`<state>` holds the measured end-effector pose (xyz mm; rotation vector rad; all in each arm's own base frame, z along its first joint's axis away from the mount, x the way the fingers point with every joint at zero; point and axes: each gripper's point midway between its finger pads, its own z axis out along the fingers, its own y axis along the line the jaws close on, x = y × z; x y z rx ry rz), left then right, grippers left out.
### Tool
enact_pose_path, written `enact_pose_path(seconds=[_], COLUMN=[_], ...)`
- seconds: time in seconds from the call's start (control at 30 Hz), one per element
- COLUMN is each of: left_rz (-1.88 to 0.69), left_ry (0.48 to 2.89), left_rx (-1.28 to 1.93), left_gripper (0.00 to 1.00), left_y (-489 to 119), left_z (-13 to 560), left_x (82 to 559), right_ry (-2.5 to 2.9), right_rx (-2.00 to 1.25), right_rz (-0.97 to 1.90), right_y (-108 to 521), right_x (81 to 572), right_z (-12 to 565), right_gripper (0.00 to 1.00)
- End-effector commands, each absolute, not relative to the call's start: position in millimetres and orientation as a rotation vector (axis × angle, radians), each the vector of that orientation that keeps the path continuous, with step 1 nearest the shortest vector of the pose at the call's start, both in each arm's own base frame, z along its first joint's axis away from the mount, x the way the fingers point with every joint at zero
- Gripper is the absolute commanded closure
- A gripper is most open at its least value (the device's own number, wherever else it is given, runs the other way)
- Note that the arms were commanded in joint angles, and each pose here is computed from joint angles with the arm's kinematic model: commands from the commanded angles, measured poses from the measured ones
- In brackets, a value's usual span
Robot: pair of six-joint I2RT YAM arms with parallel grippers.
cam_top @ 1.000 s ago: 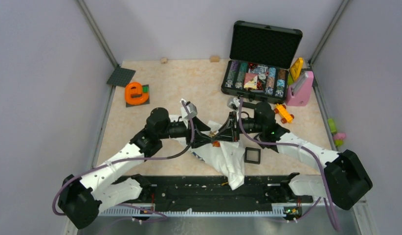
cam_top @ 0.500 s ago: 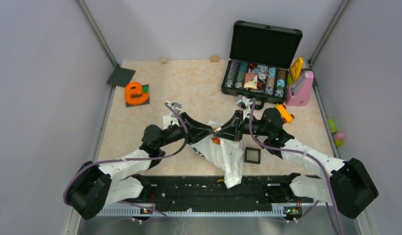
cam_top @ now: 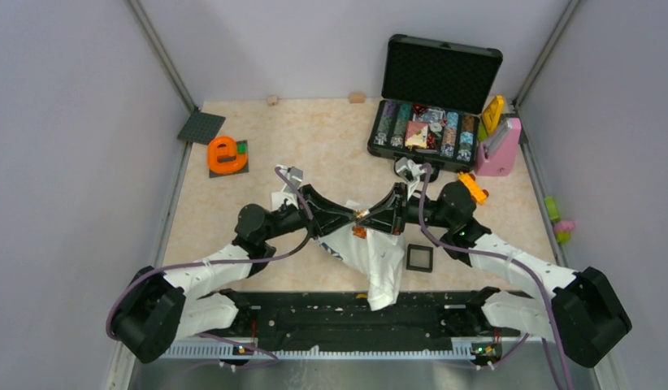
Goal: Remove the brooch from the garment
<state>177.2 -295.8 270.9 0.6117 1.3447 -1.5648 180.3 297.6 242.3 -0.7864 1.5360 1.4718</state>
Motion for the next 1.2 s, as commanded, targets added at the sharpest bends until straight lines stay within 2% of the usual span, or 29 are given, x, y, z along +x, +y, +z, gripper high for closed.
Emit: enact_pose_path(seconds=[0.0,0.13,0.27,0.37,0.4,0.43,0.5,0.57,0.67,0.8,0.9,1.17], left_rz=[-1.581,-1.584,-1.59,-1.582,-1.577,-1.572,-1.549,-1.519,-1.483,-1.448,-1.428,-1.422], left_ry=[1.298,1.308,1.324,1.318,1.316,1.319,1.34,1.376,1.399,1.445,1.454,1.47], left_rx=[0.669,0.672,0.689,0.686,0.686,0.683,0.684,0.694,0.729,0.77,0.78,0.818], left_gripper=[0.73,0.83,0.84,1.0,1.0,1.0,1.0,1.0,1.0,1.0,1.0,1.0], left_y=[-297.4,-299.2,-303.1,-303.6,-303.4,-303.5,-303.6,-303.4,-301.3,-298.9,-296.3,-295.6], left_z=[280.1,278.3,275.4,277.3,277.6,277.2,276.0,271.2,268.3,265.3,265.2,259.5], left_x=[169.0,170.7,172.5,174.9,175.5,176.2,179.1,181.4,179.4,177.1,175.7,171.9], right_ry=[1.373,1.376,1.38,1.378,1.381,1.386,1.389,1.386,1.355,1.362,1.361,1.353], right_rx=[-0.757,-0.769,-0.777,-0.792,-0.798,-0.807,-0.824,-0.844,-0.898,-0.945,-0.941,-0.905], right_rz=[1.448,1.463,1.475,1.487,1.49,1.492,1.491,1.486,1.505,1.53,1.529,1.571], right_y=[294.5,295.9,296.5,297.1,297.4,297.4,297.0,295.6,294.0,295.5,295.8,299.2], right_x=[183.1,181.6,179.8,177.2,176.5,175.6,173.4,170.0,159.9,155.0,155.8,158.8], right_z=[280.6,280.6,278.9,278.3,277.9,276.7,276.1,276.0,279.5,281.6,284.4,292.1], right_gripper=[1.0,1.0,1.0,1.0,1.0,0.97,0.76,0.61,0.51,0.5,0.58,0.7])
